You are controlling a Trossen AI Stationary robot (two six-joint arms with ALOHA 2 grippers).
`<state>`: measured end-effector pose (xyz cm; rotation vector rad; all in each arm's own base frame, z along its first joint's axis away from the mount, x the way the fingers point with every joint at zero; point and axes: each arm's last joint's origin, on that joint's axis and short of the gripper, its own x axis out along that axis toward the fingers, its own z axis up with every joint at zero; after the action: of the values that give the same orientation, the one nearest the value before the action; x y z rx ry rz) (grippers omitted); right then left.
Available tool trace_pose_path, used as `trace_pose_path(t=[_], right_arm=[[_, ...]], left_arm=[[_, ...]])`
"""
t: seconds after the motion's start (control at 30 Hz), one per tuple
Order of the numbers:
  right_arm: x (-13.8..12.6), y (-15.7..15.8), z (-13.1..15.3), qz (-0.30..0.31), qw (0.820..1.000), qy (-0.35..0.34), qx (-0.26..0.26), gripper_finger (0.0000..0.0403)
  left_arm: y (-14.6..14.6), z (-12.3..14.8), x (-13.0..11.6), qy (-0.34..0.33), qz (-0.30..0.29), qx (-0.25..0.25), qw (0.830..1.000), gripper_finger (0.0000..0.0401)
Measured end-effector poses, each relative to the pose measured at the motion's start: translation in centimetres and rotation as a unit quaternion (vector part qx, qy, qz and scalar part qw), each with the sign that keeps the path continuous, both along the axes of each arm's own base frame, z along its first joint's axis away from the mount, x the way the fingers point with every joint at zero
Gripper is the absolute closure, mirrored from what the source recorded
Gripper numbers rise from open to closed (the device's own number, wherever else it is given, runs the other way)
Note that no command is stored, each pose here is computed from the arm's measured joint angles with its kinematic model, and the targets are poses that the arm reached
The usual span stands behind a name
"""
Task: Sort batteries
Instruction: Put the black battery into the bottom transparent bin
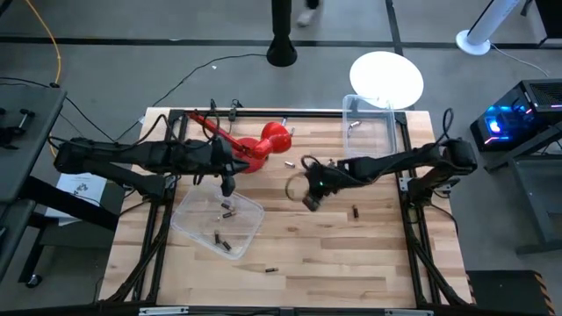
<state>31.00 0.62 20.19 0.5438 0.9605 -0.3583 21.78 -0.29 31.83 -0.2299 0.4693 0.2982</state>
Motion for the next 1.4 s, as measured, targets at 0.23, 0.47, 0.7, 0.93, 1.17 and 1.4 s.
trace_pose_path(t=[0.23, 0.47, 0.7, 0.93, 1.17, 1.4], right_arm=[[-4.8, 3.2, -2.1, -0.040, 0.981, 0.189, -0.008, 0.0299], [-7.8, 6.1, -3.0, -0.117, 0.956, 0.270, 0.006, 0.0299], [-9.1, 7.6, -2.8, -0.186, 0.942, 0.281, 0.001, 0.0299], [-8.7, 6.5, -2.7, -0.245, 0.935, 0.256, -0.015, 0.0299], [-8.7, 5.6, -3.1, -0.262, 0.930, 0.259, 0.000, 0.0299], [-11.6, 5.4, -2.8, -0.296, 0.937, 0.167, 0.079, 0.0299]], left_arm=[[0.0, -0.8, 0.8, 0.015, -0.001, 0.001, 1.000, 0.0328], [-0.1, -1.1, 1.4, 0.016, -0.001, 0.000, 1.000, 0.0233], [0.0, -1.0, 1.4, 0.013, 0.001, 0.000, 1.000, 0.0184], [0.0, -1.0, 1.4, 0.011, 0.000, -0.002, 1.000, 0.0180], [-0.1, -1.0, 1.4, 0.009, -0.007, -0.022, 1.000, 0.0180], [-0.1, -1.0, 1.4, 0.008, -0.006, -0.024, 1.000, 0.0180]])
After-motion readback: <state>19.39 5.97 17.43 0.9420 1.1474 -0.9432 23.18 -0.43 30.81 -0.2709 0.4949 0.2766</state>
